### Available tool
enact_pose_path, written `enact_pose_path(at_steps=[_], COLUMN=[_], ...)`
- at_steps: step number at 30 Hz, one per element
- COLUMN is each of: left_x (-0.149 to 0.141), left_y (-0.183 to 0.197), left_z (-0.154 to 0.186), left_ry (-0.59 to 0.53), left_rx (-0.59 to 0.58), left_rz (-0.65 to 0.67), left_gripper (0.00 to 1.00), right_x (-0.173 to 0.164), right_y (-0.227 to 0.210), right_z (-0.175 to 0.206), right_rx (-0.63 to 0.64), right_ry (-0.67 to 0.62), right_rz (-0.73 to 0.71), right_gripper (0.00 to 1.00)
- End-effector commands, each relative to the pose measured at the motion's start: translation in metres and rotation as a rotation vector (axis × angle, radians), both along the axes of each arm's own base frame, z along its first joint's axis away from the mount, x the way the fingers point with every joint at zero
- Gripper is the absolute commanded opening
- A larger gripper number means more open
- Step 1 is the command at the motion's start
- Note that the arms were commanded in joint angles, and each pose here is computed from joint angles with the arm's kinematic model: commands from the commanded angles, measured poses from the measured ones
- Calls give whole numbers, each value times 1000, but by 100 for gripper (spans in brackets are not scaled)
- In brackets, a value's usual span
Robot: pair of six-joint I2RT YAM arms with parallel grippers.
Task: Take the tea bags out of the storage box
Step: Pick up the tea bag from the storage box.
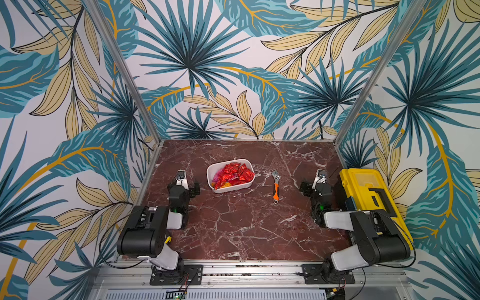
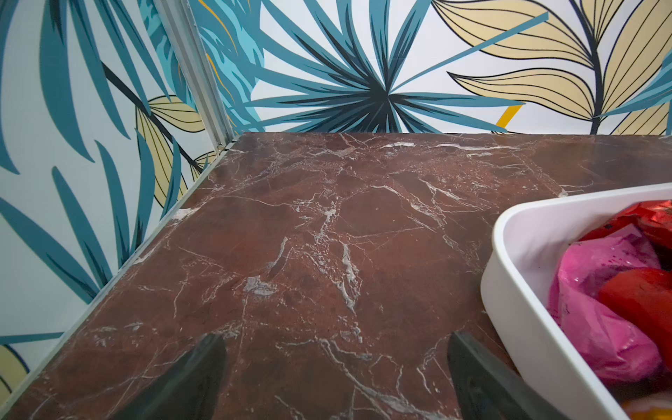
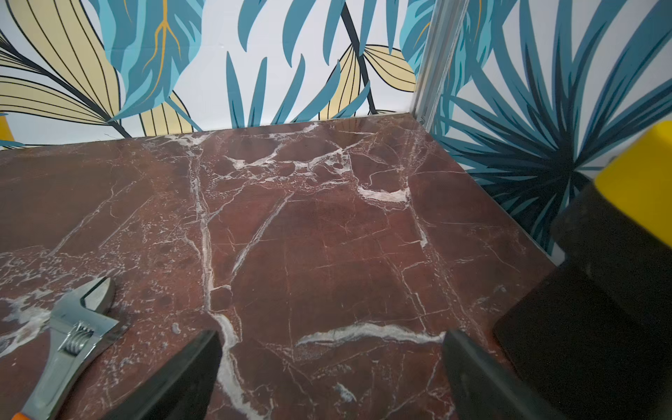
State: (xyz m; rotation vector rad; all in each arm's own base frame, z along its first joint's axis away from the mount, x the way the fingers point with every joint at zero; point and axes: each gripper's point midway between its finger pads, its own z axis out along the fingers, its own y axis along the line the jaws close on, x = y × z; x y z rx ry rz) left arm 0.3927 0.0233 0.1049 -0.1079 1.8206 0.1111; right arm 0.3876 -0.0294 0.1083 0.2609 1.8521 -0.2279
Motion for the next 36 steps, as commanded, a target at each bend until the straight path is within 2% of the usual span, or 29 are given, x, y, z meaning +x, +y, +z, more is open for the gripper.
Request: enact_pose_path(at_steps=[1, 15, 18, 20, 22, 25, 29, 33, 36], left_x=[10, 10, 7, 2, -1, 1, -3, -9, -16], left_y=[1, 1, 1, 7, 13, 16, 15, 5, -11], left_z=[14, 14, 19, 30, 41, 58, 96, 116, 119], left_ry=[-37, -37, -57, -78, -78, -57, -114, -79, 25], left_rx=[-4, -8, -4, -14, -16, -17, -76, -226, -363], left_rz=[-7, -9, -13, 26, 64, 80, 85, 66, 22], left_gripper=[100, 100, 100, 100, 100, 100, 100, 100, 100], right_x=[4, 3, 2, 0, -7, -20, -38, -49, -55], right_y=[-3, -3, 4, 9, 8, 7, 9, 19, 41], right_z=[7, 9, 24, 37, 58, 87, 116, 116, 103], right_rx=[-12, -17, -27, -15, 3, 55, 201, 385, 523], right_ry=[-22, -31, -32, 5, -29, -120, -185, -88, 62], right_rz=[-11, -9, 37, 66, 60, 48, 33, 28, 83], right_gripper=[99, 100, 100, 100, 99, 99, 100, 100, 99])
